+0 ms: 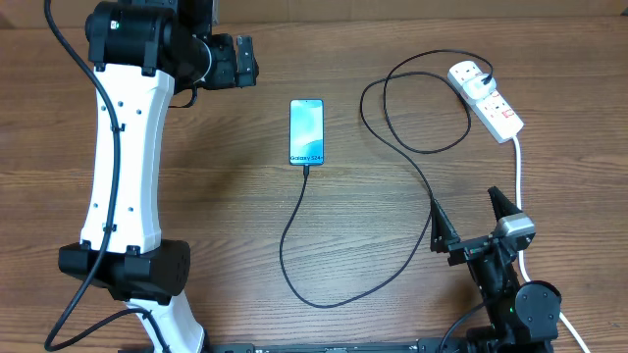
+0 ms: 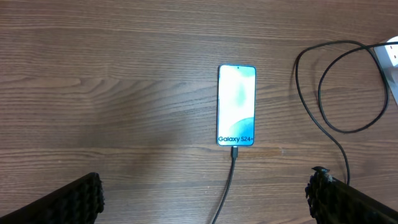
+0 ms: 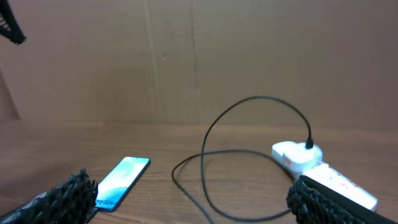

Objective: Plug charger to phone and switch on socket

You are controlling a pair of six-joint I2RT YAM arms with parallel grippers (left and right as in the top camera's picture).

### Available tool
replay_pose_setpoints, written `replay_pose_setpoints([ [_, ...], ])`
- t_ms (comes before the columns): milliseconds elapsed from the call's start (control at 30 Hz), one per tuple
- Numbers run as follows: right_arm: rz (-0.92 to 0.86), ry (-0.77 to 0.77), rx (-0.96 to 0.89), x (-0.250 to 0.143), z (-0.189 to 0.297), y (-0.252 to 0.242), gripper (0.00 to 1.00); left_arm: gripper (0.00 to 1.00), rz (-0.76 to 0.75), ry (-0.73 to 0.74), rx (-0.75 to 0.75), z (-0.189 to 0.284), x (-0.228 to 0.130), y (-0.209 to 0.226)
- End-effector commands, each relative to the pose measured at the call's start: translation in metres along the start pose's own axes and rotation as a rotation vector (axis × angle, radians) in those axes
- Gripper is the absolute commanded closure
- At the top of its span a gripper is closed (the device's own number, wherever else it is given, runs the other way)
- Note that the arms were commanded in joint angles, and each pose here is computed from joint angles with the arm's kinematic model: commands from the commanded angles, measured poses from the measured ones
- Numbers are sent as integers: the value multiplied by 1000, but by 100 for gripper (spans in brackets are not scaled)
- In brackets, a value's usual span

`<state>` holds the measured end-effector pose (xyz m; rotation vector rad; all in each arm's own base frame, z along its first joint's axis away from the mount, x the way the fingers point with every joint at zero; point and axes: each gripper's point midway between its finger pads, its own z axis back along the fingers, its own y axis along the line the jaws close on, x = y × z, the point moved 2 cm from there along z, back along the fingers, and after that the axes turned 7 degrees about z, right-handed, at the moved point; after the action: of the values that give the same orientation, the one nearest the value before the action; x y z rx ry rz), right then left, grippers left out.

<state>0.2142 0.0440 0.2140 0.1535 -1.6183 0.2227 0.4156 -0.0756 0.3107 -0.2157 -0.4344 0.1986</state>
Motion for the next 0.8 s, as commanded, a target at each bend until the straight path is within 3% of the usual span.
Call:
replay_pose_setpoints([
  [0, 66, -34, 27, -3, -2, 5, 0, 0, -6, 10, 7, -4, -2, -1],
  [433, 75, -103, 9, -4, -5, 2, 0, 0, -6, 10, 8, -4, -2, -1],
  [767, 55, 70, -45, -43, -4, -11, 0, 0, -6, 10, 7, -4, -2, -1],
])
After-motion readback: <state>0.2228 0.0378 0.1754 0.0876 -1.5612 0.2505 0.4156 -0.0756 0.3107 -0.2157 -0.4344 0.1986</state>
